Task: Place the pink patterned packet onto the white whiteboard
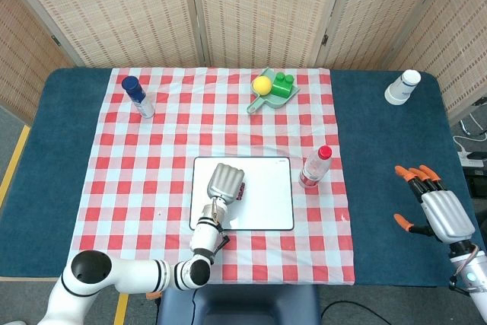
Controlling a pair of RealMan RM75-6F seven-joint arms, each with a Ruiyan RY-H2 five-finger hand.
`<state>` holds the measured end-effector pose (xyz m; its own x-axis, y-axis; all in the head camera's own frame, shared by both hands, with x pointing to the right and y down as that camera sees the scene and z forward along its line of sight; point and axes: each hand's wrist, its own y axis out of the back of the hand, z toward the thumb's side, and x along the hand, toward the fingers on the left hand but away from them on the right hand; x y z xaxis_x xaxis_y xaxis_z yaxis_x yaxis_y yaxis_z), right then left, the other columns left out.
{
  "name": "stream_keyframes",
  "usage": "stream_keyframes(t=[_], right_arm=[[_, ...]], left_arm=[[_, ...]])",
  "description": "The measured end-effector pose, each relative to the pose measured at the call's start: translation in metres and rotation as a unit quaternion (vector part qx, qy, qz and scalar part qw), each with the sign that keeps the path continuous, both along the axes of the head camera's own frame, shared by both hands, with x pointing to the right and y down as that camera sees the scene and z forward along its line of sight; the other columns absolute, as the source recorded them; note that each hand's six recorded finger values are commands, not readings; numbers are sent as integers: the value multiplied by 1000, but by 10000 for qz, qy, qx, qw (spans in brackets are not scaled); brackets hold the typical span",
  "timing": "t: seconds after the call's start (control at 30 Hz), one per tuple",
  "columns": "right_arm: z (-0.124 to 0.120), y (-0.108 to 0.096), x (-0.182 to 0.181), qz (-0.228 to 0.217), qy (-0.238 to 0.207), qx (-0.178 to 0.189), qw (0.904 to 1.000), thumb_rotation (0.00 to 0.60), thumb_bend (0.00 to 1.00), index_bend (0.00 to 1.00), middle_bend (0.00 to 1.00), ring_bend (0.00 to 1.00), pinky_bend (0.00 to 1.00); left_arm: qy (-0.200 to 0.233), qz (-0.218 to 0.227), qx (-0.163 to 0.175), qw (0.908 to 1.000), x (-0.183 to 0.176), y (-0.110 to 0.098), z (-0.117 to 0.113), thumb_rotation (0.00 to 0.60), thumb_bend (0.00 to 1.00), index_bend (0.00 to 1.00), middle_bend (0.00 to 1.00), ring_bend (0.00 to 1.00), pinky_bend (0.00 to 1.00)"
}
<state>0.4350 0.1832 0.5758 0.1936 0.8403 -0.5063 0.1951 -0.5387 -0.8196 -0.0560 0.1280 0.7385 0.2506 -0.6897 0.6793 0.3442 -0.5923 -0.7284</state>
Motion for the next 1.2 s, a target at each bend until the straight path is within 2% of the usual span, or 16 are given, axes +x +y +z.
stream_keyframes(t=[0.47, 0.7, 0.87, 0.97, 1.03, 1.13, 1.2], right_arm=[[-1, 0, 0, 13, 16, 29, 10000, 600, 212, 37, 140, 30, 75], [-1, 0, 1, 19, 15, 26, 10000, 600, 211, 38, 140, 30, 75], [-1, 0, 1, 17, 22, 23, 10000, 600, 211, 38, 140, 30, 75], [0, 1, -1, -10, 29, 15, 10000, 600, 211, 38, 140, 30, 75], [0, 2, -3, -51, 29, 14, 10000, 600, 211, 37, 140, 30, 75], [1, 4, -6, -88, 28, 5, 10000, 600, 211, 37, 140, 30, 75], [1, 4, -6, -92, 28, 0, 10000, 600, 210, 37, 140, 30, 75]], left_arm=[[84, -79, -34, 9999, -5, -4, -4, 600, 250, 408, 1000, 1000, 1000], [56, -89, 116, 9999, -12, -10, -12, 600, 247, 406, 1000, 1000, 1000], [19, -251, 332, 9991, -40, -23, -29, 600, 267, 450, 974, 1000, 1000], [59, -529, 524, 9972, -72, -34, -43, 600, 280, 483, 919, 997, 1000], [179, -750, 709, 9945, -95, -39, -52, 600, 280, 470, 846, 951, 997], [505, -1109, 927, 9882, -125, -37, -62, 600, 280, 364, 682, 785, 931], [716, -1295, 1052, 9834, -143, -34, -69, 600, 275, 183, 419, 516, 737]])
